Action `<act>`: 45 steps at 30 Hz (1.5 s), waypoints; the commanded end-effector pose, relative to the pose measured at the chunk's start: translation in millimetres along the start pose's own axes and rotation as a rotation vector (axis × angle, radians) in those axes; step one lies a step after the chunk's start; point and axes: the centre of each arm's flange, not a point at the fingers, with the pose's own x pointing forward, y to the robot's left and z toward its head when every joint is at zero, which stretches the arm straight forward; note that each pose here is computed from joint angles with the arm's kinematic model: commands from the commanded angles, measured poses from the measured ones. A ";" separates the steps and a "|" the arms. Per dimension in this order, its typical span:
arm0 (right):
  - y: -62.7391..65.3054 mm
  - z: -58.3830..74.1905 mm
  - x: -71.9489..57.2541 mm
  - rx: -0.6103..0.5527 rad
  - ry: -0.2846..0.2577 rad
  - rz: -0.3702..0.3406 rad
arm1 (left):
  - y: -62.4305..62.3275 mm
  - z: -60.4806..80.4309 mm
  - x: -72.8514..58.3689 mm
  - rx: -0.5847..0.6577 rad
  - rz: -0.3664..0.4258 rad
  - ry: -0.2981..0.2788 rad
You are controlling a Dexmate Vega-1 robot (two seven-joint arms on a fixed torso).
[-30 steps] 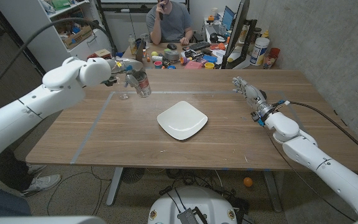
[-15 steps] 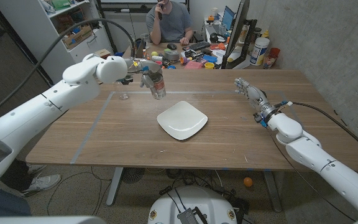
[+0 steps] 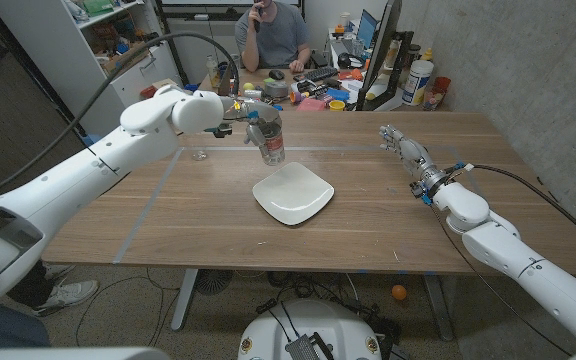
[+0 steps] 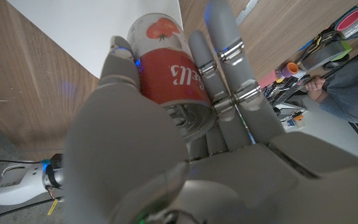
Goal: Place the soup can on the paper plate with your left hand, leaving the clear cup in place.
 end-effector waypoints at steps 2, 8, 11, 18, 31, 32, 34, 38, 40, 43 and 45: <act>-3.9 -2.8 -3.6 0.003 0.000 -0.009 | 3.2 31.8 8.8 0.036 -0.015 -0.096; -4.6 -3.7 -3.9 0.001 -0.005 -0.007 | 1.1 37.6 8.8 0.048 -0.023 -0.110; -4.5 -3.7 -3.3 -0.001 -0.005 -0.005 | -2.1 38.3 10.1 0.052 -0.027 -0.111; -4.0 -3.0 -2.1 -0.005 -0.003 -0.001 | -12.2 33.7 14.2 0.079 -0.033 -0.085; -2.1 -2.8 -3.8 -0.006 0.003 -0.005 | -36.4 20.3 28.8 0.094 -0.064 -0.053; -1.8 -2.8 -3.9 -0.010 0.000 -0.002 | -38.0 19.8 29.9 0.094 -0.064 -0.054; -1.2 -3.0 -4.2 -0.005 0.003 -0.004 | -41.5 18.6 32.6 0.087 -0.066 -0.057; -0.3 -3.5 -4.1 -0.005 0.002 -0.002 | -48.6 16.3 39.4 0.069 -0.067 -0.065; -0.1 -3.4 -4.0 -0.008 0.001 0.001 | -51.7 16.1 42.6 0.060 -0.068 -0.072; -0.1 -3.1 -4.1 -0.012 -0.002 0.002 | -55.1 17.2 46.9 0.053 -0.072 -0.084; -0.3 -3.1 -4.6 -0.007 0.000 -0.003 | -56.8 18.0 49.0 0.049 -0.073 -0.091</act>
